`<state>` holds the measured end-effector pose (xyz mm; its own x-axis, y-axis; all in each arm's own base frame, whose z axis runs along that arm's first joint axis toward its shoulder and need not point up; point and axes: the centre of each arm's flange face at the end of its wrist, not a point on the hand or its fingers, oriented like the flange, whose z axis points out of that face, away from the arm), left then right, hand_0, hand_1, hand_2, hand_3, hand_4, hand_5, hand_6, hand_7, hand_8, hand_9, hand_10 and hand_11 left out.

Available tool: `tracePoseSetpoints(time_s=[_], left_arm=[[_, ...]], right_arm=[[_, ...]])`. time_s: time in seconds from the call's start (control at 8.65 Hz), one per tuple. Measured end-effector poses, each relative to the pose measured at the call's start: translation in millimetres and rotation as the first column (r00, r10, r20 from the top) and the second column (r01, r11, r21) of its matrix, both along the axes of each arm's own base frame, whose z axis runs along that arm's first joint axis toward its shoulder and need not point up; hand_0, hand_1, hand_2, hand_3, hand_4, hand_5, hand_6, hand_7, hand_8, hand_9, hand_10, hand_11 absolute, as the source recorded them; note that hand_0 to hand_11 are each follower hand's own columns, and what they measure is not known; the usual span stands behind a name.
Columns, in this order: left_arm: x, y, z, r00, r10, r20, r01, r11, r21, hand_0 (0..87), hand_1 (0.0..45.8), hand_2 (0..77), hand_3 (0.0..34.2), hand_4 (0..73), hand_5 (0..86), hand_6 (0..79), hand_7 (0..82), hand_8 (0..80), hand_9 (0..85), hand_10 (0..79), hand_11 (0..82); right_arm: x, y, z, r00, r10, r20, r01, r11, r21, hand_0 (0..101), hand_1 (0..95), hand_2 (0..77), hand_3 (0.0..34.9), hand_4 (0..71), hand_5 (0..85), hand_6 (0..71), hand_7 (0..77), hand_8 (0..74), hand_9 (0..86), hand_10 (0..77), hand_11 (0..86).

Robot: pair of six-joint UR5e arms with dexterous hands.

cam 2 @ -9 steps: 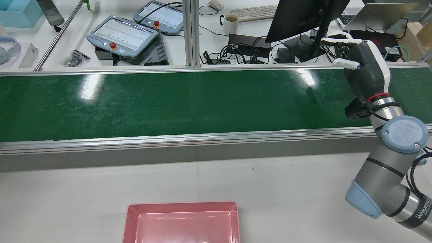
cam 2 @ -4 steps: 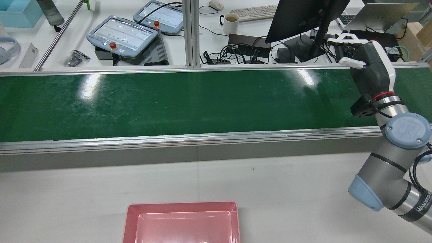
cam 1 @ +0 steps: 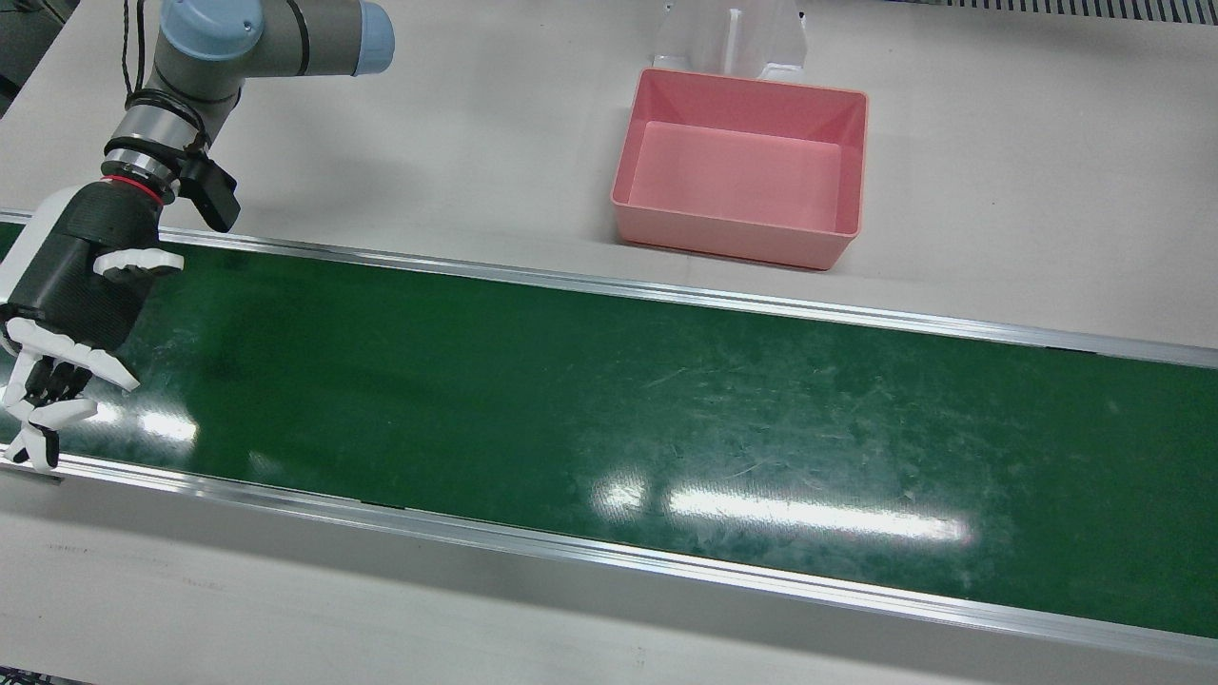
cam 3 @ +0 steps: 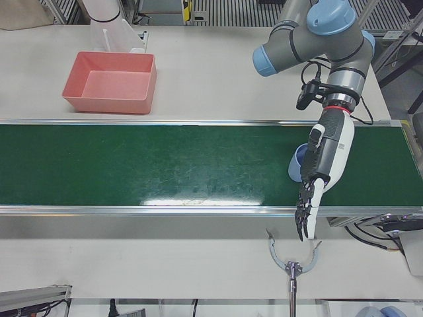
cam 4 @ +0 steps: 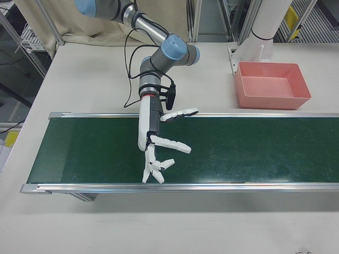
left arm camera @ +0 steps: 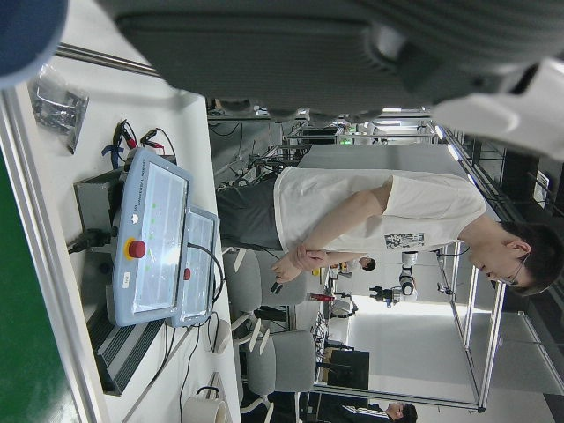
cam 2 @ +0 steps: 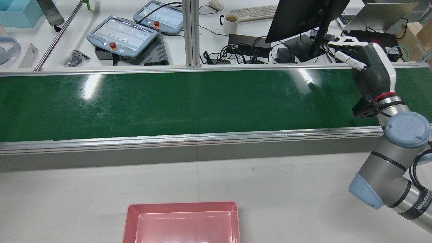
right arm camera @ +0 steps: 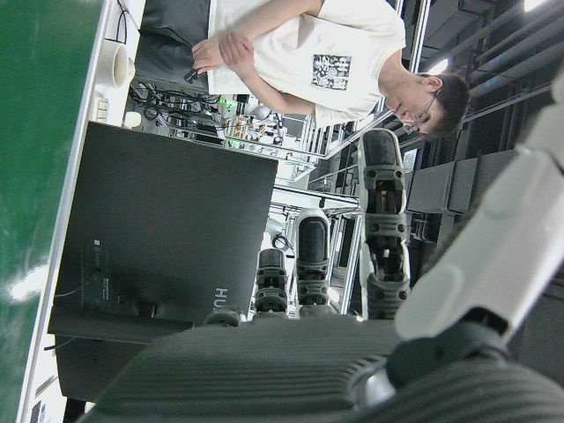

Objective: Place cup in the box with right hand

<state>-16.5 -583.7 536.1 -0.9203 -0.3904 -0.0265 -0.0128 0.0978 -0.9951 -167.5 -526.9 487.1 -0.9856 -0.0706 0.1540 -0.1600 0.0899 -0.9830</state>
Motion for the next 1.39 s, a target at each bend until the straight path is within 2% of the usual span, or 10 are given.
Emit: tracePoseSetpoints(time_s=[0.12, 0.23, 0.35, 0.69, 1.27, 1.39], left_arm=[[0.0, 0.1, 0.0, 1.000, 0.000, 0.000, 0.000, 1.000, 0.000, 0.0, 0.5, 0.5, 0.0, 0.0, 0.0, 0.0, 0.0, 0.0, 0.0, 0.0, 0.0], [0.1, 0.1, 0.0, 1.000, 0.001, 0.000, -0.001, 1.000, -0.001, 0.0, 0.5, 0.5, 0.0, 0.0, 0.0, 0.0, 0.0, 0.0, 0.0, 0.0, 0.0], [0.0, 0.1, 0.0, 1.000, 0.000, 0.000, 0.000, 1.000, 0.000, 0.0, 0.5, 0.5, 0.0, 0.0, 0.0, 0.0, 0.0, 0.0, 0.0, 0.0, 0.0], [0.1, 0.0, 0.0, 1.000, 0.001, 0.000, -0.001, 1.000, 0.000, 0.0, 0.5, 0.5, 0.0, 0.0, 0.0, 0.0, 0.0, 0.0, 0.0, 0.0, 0.0], [0.1, 0.1, 0.1, 1.000, 0.001, 0.000, -0.001, 1.000, -0.001, 0.0, 0.5, 0.5, 0.0, 0.0, 0.0, 0.0, 0.0, 0.0, 0.0, 0.0, 0.0], [0.0, 0.1, -0.2, 1.000, 0.000, 0.000, 0.000, 1.000, 0.000, 0.0, 0.5, 0.5, 0.0, 0.0, 0.0, 0.0, 0.0, 0.0, 0.0, 0.0, 0.0]], right_arm=[[0.9, -0.1, 0.2, 1.000, 0.001, 0.003, -0.001, 1.0000, 0.000, 41, 1.1, 8.2, 0.0, 51.8, 0.5, 10.4, 59.5, 6.0, 20.7, 0.5, 1.1], [0.9, -0.1, 0.5, 1.000, 0.001, 0.004, -0.001, 1.0000, 0.000, 41, 1.1, 8.2, 0.0, 51.8, 0.5, 10.4, 59.5, 6.0, 20.7, 0.5, 1.1], [1.4, -0.1, 0.7, 1.000, 0.001, 0.004, -0.001, 1.0000, 0.000, 46, 0.5, 1.1, 0.0, 51.8, 0.5, 10.4, 57.3, 6.0, 20.2, 0.5, 1.1], [5.2, -0.6, -0.2, 1.000, 0.007, 0.006, -0.007, 1.0000, 0.002, 47, 0.5, 1.1, 0.1, 51.8, 0.5, 10.4, 61.6, 7.1, 21.3, 0.5, 0.5], [16.0, -1.0, -6.9, 1.000, 0.023, 0.011, -0.023, 0.9997, 0.009, 49, 0.5, 1.1, 0.0, 51.8, 0.5, 12.0, 63.8, 8.2, 22.4, 0.5, 0.5], [16.7, -1.0, -7.0, 1.000, 0.024, 0.011, -0.024, 0.9997, 0.009, 49, 0.5, 1.1, 0.0, 51.8, 0.5, 9.3, 63.8, 6.5, 22.4, 0.5, 1.1]])
